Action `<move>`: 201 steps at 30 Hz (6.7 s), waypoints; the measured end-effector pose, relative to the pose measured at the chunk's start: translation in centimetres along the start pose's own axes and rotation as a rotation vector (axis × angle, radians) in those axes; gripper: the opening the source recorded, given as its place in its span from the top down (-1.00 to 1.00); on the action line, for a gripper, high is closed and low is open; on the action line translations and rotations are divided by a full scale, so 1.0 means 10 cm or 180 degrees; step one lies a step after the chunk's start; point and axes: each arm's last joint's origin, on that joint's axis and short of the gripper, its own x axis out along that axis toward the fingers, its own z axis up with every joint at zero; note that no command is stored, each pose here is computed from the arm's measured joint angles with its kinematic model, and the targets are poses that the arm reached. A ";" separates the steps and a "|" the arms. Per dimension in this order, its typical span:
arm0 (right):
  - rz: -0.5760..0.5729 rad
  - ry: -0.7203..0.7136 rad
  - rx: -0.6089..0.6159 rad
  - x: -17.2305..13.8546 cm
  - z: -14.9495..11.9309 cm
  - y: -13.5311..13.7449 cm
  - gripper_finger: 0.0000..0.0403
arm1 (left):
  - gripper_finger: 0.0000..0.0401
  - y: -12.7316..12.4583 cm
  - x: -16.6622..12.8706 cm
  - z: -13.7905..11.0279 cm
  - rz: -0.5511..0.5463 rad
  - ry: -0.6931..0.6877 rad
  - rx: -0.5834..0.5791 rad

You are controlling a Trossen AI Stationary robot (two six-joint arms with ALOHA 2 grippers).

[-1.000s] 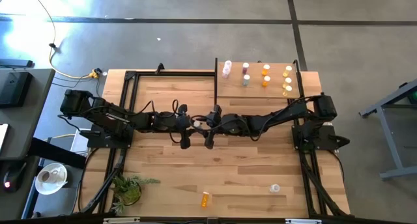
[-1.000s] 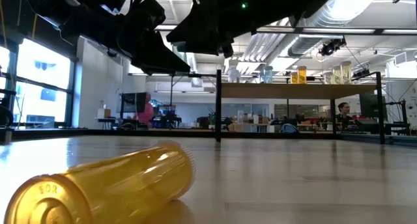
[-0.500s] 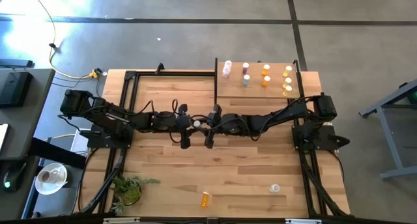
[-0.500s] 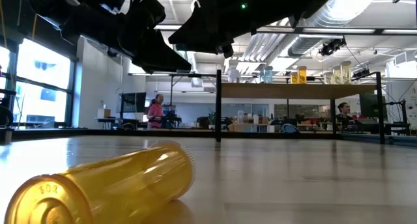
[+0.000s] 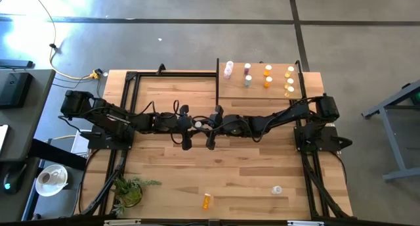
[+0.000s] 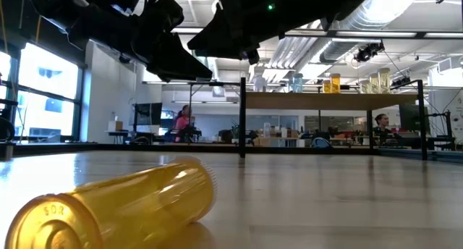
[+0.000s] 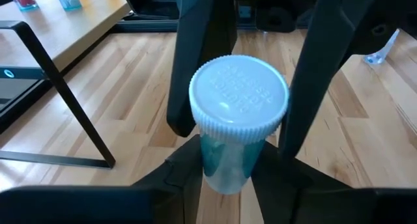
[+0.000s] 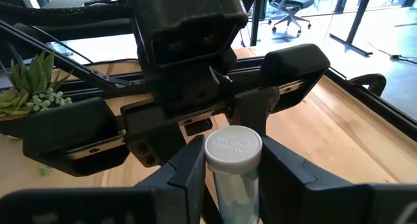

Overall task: Pick and place medicine bottles onto shelf by color
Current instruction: Put the blue pill bottle on the shelf aligned with the other blue pill bottles, then put the transparent pill bottle on the shelf aligned with the other transparent pill bottles

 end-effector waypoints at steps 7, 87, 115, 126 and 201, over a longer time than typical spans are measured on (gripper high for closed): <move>0.0022 -0.0026 -0.0096 -0.02 0.03 0.00 0.46 | 0.21 0.00 0.00 0.00 0.0015 -0.0002 -0.0001; -0.2307 -0.0414 0.0714 -1.36 -0.36 -1.20 0.45 | -0.01 0.01 0.00 -0.03 0.0082 0.0093 -0.0041; -0.2383 -0.0388 0.0754 -1.36 -0.37 -1.21 0.45 | -0.01 0.01 0.00 -0.03 0.0082 0.0095 -0.0040; -0.2359 -0.0391 0.0844 -1.36 -0.38 -1.21 0.21 | -0.01 0.01 0.00 -0.03 0.0081 0.0095 -0.0039; 0.0637 0.2323 0.1705 -3.01 -0.64 0.67 0.08 | -0.01 -0.12 -0.03 -0.08 -0.0043 0.0253 -0.0305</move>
